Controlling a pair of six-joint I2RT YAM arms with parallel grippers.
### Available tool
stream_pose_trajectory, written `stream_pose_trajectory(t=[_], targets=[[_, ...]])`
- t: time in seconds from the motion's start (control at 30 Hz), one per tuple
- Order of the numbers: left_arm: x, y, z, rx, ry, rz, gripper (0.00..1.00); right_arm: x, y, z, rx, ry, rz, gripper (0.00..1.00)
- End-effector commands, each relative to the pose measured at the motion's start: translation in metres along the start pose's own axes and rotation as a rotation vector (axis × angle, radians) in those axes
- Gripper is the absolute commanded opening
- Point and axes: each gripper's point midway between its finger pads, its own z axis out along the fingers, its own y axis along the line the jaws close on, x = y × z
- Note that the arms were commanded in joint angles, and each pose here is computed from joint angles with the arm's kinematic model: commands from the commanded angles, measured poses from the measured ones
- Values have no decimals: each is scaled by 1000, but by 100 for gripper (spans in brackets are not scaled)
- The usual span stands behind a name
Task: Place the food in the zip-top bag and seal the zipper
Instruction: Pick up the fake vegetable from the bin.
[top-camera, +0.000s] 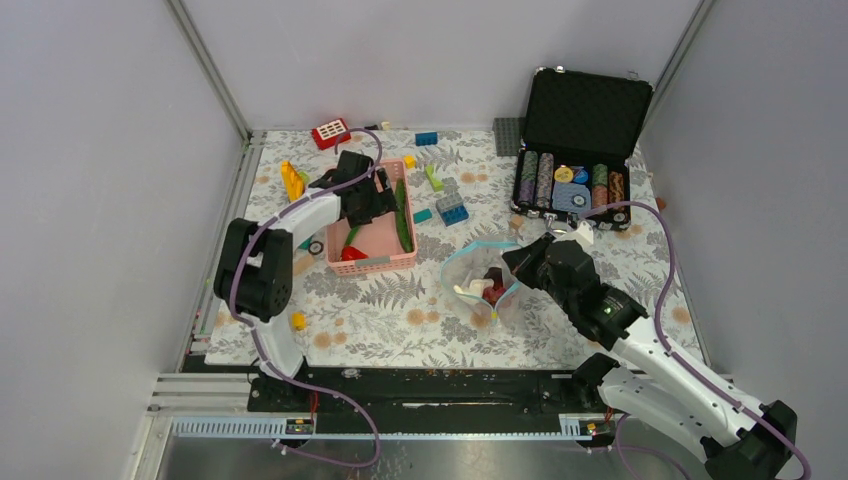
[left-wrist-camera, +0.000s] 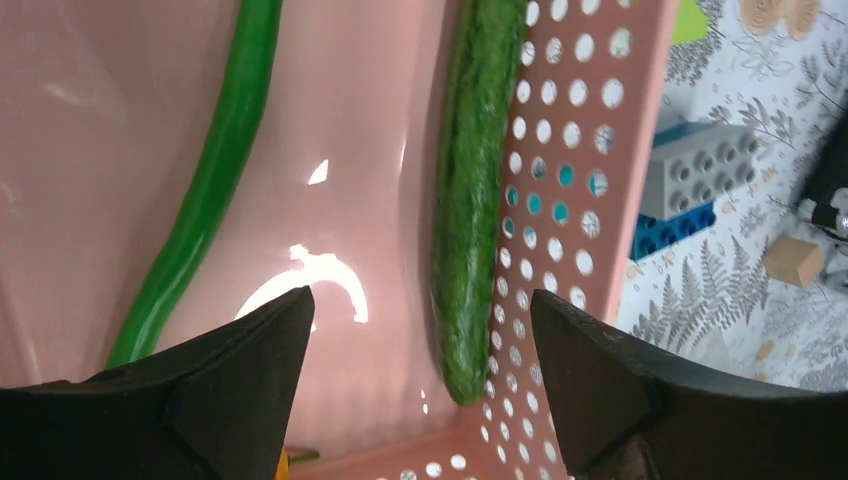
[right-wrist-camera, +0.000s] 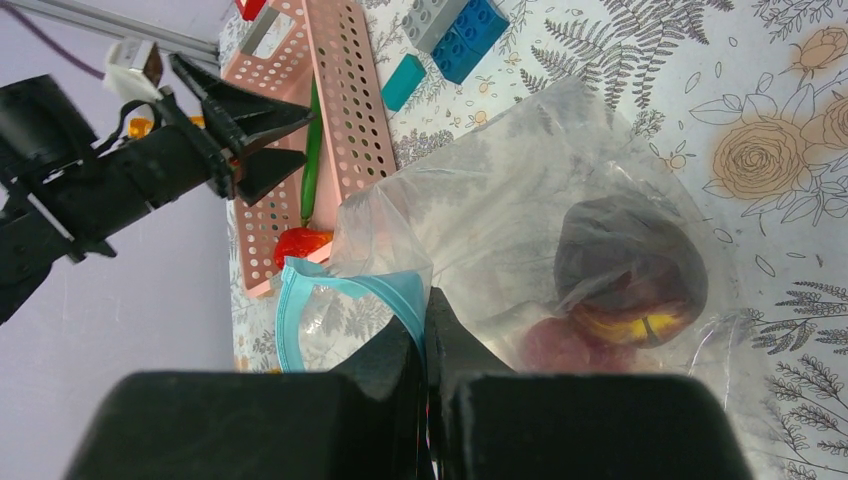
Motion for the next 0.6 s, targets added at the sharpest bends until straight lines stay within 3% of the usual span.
stream_pose_trajectory(t=[0.0, 0.33, 0.57], targets=[[-30, -21, 9, 58, -53, -23, 78, -11, 4, -2, -14, -45, 11, 0], [-3, -19, 52, 86, 63, -62, 62, -10, 0, 0, 3, -48, 11, 0], [8, -11, 62, 50, 103, -57, 59, -11, -1, 1, 9, -52, 11, 0]])
